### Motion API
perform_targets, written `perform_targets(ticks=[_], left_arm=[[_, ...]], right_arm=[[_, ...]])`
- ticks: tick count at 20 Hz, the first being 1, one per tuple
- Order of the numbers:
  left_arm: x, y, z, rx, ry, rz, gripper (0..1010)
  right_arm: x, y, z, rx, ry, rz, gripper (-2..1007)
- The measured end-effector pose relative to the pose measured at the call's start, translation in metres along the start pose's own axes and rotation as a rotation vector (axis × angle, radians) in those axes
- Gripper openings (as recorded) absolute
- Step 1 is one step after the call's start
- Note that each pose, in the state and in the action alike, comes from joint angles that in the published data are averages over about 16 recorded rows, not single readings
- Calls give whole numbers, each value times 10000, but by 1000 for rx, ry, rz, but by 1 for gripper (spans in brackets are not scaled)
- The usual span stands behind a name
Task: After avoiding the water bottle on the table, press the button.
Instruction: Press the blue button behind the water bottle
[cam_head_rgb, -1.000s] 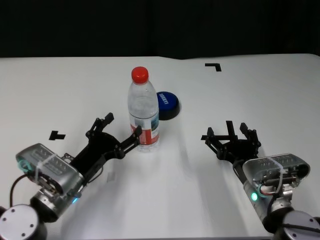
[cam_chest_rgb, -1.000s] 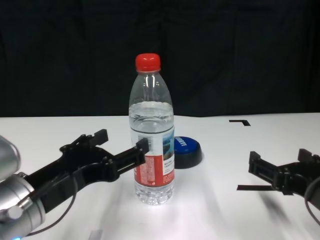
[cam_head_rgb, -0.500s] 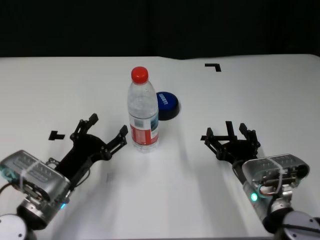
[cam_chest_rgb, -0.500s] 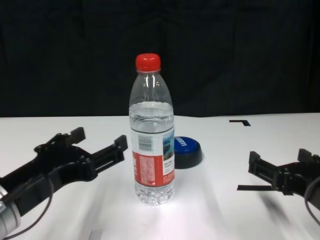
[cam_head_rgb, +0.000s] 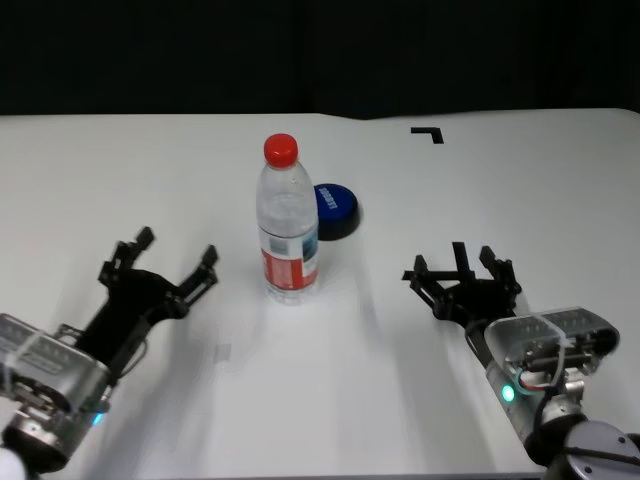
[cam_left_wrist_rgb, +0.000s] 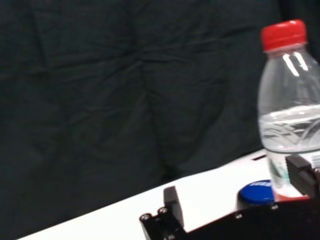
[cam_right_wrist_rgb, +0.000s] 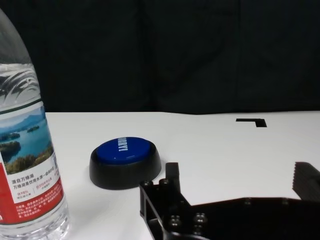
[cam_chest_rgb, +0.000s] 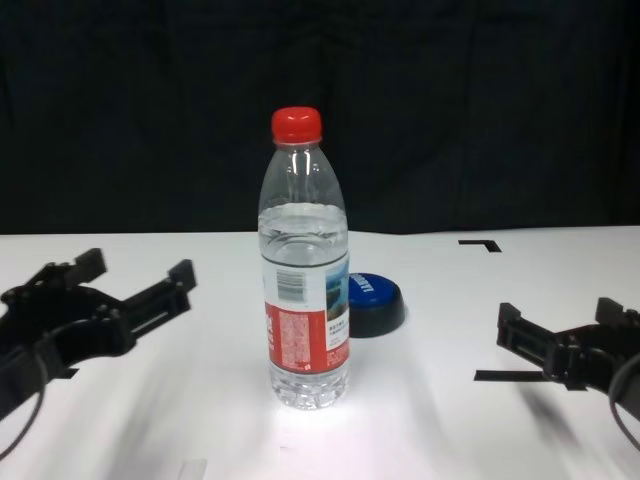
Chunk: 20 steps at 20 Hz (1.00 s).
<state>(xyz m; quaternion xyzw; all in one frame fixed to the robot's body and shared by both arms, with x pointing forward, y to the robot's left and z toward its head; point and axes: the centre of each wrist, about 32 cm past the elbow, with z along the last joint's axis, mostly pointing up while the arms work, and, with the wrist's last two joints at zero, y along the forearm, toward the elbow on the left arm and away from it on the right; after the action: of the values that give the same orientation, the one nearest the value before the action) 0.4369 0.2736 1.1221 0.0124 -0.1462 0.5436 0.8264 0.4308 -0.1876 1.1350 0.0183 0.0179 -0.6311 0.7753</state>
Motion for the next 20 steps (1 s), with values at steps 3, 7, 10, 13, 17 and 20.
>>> perform_targets(ticks=[3,7,10,13,17,20], left_arm=[[22,52,8,1,-4,30,1003],[50,127,19,4,-10,68,1003],[65,189,25,7,-14,93,1003],[71,253,30,12,-16,115,1003],[66,341,38,18,-18,141,1003],[50,400,42,23,-17,157,1003]], right_arm=[[0,0,0,0,0,0,1003],[0,0,0,0,0,0,1003],[0,0,0,0,0,0,1003],[0,0,0,0,0,0,1003],[0,0,0,0,0,0,1003],[0,0,0,0,0,0,1003]])
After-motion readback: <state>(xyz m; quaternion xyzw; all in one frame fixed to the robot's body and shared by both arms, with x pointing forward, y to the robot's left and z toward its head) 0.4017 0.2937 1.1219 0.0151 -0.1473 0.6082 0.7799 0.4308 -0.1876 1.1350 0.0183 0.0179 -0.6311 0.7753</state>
